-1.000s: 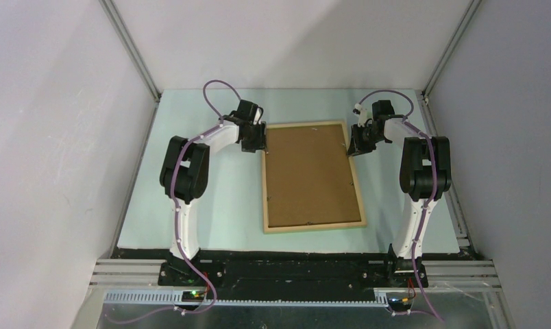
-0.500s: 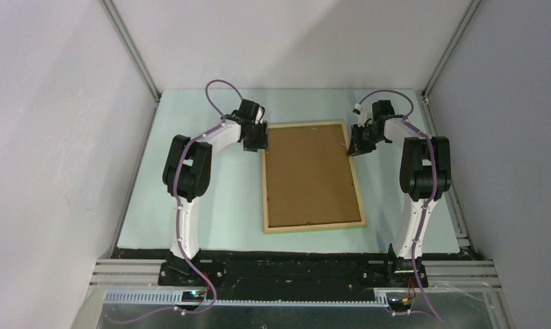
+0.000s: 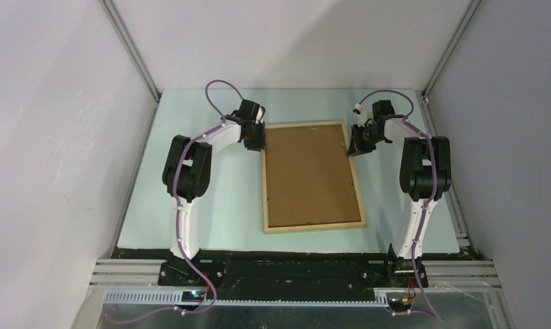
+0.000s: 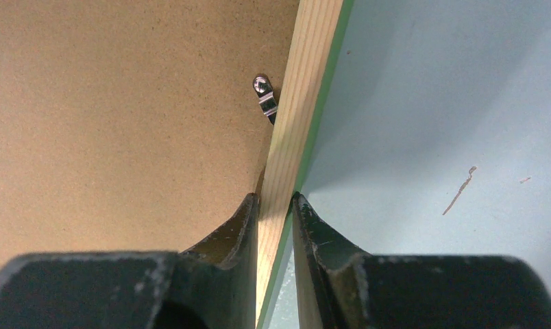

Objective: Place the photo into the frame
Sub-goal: Install the photo frame at the center of the board.

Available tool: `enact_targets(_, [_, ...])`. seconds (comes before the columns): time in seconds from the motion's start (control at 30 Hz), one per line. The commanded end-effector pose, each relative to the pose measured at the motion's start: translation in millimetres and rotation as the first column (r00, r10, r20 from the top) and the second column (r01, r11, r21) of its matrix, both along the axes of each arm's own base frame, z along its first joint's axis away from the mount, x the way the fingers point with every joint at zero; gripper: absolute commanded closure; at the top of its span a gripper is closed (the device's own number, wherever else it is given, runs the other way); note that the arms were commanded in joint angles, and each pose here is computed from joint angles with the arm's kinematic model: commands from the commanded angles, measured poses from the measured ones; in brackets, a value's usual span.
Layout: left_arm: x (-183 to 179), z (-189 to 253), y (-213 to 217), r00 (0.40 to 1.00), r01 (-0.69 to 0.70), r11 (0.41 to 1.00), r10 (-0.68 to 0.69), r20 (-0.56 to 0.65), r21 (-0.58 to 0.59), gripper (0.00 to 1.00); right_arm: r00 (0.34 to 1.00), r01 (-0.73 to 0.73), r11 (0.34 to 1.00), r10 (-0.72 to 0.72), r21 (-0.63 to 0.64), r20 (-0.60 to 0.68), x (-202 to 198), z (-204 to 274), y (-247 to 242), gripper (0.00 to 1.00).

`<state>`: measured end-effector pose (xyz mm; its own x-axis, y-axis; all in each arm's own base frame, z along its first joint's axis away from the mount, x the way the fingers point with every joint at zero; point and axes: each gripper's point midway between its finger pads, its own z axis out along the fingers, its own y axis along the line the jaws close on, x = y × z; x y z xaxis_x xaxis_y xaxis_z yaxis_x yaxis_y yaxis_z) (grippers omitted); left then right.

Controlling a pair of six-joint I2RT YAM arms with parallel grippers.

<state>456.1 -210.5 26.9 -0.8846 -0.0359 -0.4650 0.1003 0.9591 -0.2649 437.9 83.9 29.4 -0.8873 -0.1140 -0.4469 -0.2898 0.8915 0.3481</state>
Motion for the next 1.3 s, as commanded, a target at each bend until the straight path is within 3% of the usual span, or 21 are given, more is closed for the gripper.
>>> enact_targets(0.0, [-11.9, 0.9, 0.0, 1.0, 0.007, 1.0, -0.007, -0.02, -0.005, 0.74, 0.999, -0.008, 1.0, 0.009, 0.019, -0.05, -14.3, -1.7, 0.9, 1.0])
enact_targets(0.23, [-17.3, 0.3, 0.9, 1.0, 0.013, 1.0, -0.014, -0.028, -0.009, 0.84, 0.999, -0.008, 1.0, 0.009, 0.019, -0.052, -14.4, -2.8, 0.5, 1.0])
enact_targets(0.3, [-17.5, 1.5, 0.9, 1.0, 0.013, 1.0, -0.013, -0.027, -0.011, 0.81, 0.999, -0.009, 1.0, 0.01, 0.02, -0.052, -14.4, -2.7, 1.1, 1.0])
enact_targets(0.57, [-11.7, 14.9, -4.0, 1.0, 0.003, 0.999, -0.003, -0.003, -0.035, 0.53, 0.998, -0.009, 1.0, 0.01, 0.022, -0.058, -15.1, -4.6, 1.4, 1.0])
enact_targets(0.77, [-8.3, 11.7, -5.2, 1.0, 0.002, 0.999, -0.002, -0.008, -0.033, 0.5, 0.998, -0.007, 1.0, 0.009, 0.023, -0.058, -15.4, -3.3, 1.0, 1.0])
enact_targets(0.87, [-9.0, 8.6, -3.7, 1.0, 0.0, 1.0, -0.001, -0.013, -0.026, 0.52, 0.998, -0.009, 1.0, 0.01, 0.022, -0.058, -15.6, -3.6, 1.0, 1.0])
enact_targets(1.27, [-12.9, 10.4, -2.4, 1.0, 0.004, 1.0, -0.005, -0.016, -0.029, 0.76, 0.998, -0.005, 1.0, 0.007, 0.023, -0.057, -15.3, -2.6, 0.1, 1.0])
